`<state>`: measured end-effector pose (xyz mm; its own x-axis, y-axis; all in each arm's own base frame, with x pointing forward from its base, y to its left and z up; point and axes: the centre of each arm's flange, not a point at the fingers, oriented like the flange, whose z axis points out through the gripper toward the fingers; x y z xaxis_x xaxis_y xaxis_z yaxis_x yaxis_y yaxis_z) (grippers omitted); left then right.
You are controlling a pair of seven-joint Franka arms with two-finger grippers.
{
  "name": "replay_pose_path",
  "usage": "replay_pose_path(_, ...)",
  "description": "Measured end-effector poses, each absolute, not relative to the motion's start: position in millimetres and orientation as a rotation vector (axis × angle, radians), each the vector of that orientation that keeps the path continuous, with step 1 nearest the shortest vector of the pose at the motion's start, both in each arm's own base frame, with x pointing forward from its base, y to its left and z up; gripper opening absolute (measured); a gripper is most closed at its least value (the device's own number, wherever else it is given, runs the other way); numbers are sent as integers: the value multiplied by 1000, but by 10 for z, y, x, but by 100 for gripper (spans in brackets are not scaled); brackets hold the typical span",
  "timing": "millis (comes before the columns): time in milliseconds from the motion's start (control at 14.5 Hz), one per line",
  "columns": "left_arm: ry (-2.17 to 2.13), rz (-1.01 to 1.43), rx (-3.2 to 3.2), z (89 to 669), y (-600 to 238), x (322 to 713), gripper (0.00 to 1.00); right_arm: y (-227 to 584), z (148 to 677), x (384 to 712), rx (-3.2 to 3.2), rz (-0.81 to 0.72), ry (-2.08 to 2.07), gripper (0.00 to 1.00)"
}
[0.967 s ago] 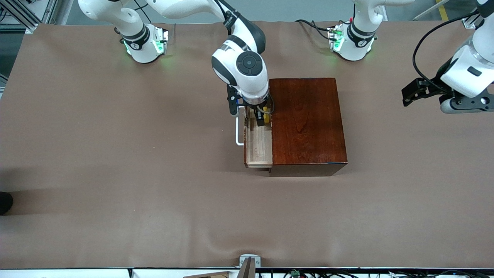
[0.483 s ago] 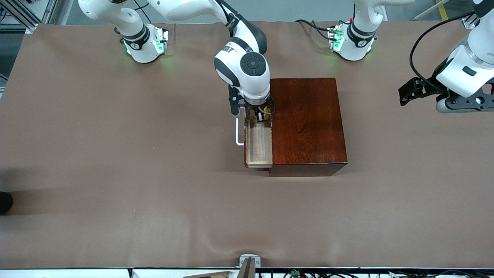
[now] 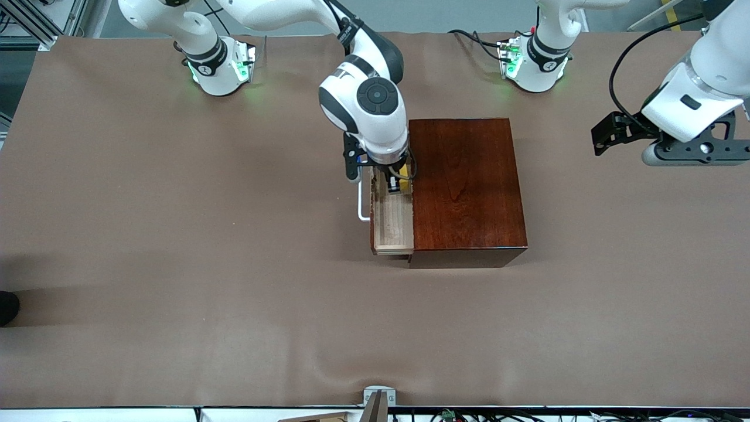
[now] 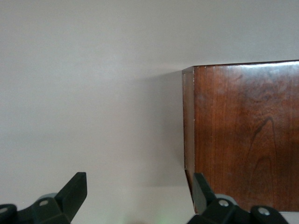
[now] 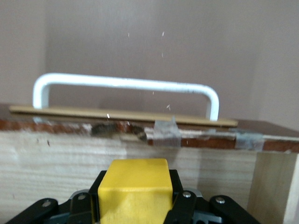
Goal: Open drawer, take yellow block, close drawer
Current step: 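Close the right gripper on the yellow cube, then lift the cube out with the right gripper while the left gripper reaches the drawer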
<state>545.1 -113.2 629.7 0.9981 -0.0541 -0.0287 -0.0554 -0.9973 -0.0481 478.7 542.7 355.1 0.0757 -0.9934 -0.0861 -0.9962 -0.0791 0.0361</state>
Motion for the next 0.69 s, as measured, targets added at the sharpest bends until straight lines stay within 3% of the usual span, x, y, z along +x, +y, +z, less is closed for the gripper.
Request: replay_pose_path(691,254,113,-3081,6002,-2120,5342,100,5104,3983,5172,-2277,148,2145,56)
